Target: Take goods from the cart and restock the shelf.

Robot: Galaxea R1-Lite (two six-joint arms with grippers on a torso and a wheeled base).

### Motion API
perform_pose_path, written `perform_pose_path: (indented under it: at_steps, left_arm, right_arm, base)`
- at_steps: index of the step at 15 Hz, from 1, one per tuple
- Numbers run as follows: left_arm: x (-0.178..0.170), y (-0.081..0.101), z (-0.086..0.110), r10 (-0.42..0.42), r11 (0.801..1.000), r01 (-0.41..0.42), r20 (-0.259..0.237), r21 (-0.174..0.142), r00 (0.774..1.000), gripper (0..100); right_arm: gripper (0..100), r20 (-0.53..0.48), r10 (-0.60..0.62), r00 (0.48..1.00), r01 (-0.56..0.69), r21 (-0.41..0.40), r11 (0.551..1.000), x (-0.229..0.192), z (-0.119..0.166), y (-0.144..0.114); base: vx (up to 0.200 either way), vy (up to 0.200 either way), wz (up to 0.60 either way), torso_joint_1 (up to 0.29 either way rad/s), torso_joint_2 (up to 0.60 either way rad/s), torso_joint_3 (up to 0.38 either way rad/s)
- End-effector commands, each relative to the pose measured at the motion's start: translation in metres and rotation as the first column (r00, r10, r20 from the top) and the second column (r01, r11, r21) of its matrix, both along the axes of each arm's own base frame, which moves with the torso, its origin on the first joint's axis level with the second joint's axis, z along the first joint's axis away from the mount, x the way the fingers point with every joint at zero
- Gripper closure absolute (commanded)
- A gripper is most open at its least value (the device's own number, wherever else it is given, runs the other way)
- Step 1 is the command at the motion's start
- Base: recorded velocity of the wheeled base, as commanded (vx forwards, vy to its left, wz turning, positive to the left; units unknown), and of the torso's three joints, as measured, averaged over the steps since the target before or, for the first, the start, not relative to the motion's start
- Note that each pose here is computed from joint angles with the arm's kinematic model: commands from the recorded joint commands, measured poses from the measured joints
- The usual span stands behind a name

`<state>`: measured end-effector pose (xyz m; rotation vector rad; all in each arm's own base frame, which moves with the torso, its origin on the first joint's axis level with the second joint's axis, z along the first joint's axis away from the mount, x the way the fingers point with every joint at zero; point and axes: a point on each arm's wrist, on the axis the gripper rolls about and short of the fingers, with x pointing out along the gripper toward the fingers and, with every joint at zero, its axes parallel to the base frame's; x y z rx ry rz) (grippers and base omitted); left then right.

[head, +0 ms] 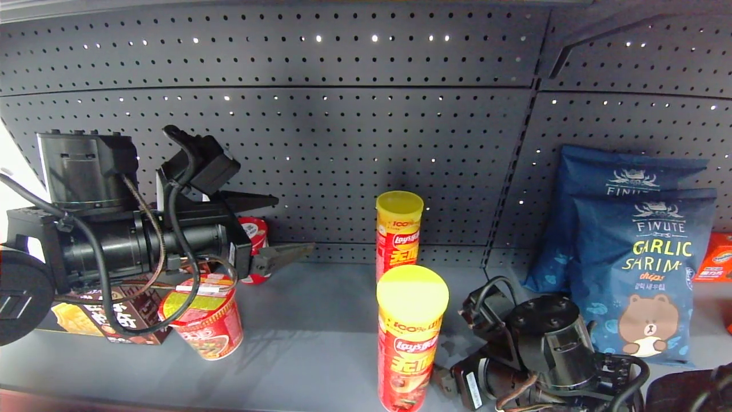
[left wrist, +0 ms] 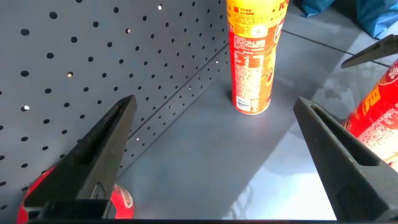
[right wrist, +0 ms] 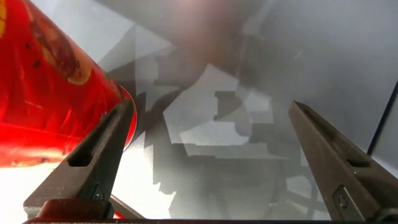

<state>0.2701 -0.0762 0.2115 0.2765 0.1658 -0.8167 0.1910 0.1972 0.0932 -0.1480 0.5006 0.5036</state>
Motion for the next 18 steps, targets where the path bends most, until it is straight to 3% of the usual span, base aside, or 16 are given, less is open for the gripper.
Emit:
perform_pose_path:
  at_steps: [1, 5, 9, 12, 18]
  left_arm:
    - [0.001, 0.0, -0.001, 0.0, 1.0, 0.0, -0.002, 0.001, 1.0, 0]
    - [0.0, 0.0, -0.001, 0.0, 1.0, 0.0, -0.003, 0.002, 1.0, 0]
    - [0.0, 0.0, -0.002, -0.001, 1.0, 0.001, -0.008, 0.003, 1.0, 0]
    - [-0.003, 0.001, -0.011, 0.0, 1.0, 0.0, -0.037, 0.01, 0.999, 0]
    - [-0.003, 0.0, -0.011, 0.0, 1.0, 0.0, -0.037, 0.01, 0.999, 0]
  right_arm:
    - [0, -0.004, -0.004, 1.0, 0.004, -0.003, 1.0, -0.002, -0.001, -0.003]
    - [0, 0.003, 0.001, 1.0, -0.001, 0.002, 1.0, -0.013, 0.005, -0.013]
    - [0, 0.007, 0.037, 0.999, -0.037, 0.009, 0.999, -0.018, 0.006, -0.005]
    - [0, 0.004, 0.05, 0.999, -0.05, 0.005, 0.999, -0.019, 0.005, -0.002]
    - [0, 0.001, 0.045, 0.999, -0.045, 0.003, 0.999, -0.02, 0.004, -0.004]
  base:
    - [0.0, 0.0, 0.0, 0.0, 0.0, 0.0]
    - [0.0, 0.0, 0.0, 0.0, 0.0, 0.0]
    - [0.0, 0.0, 0.0, 0.0, 0.0, 0.0]
    - [0.0, 0.0, 0.0, 0.0, 0.0, 0.0]
    - [0.0, 0.0, 0.0, 0.0, 0.0, 0.0]
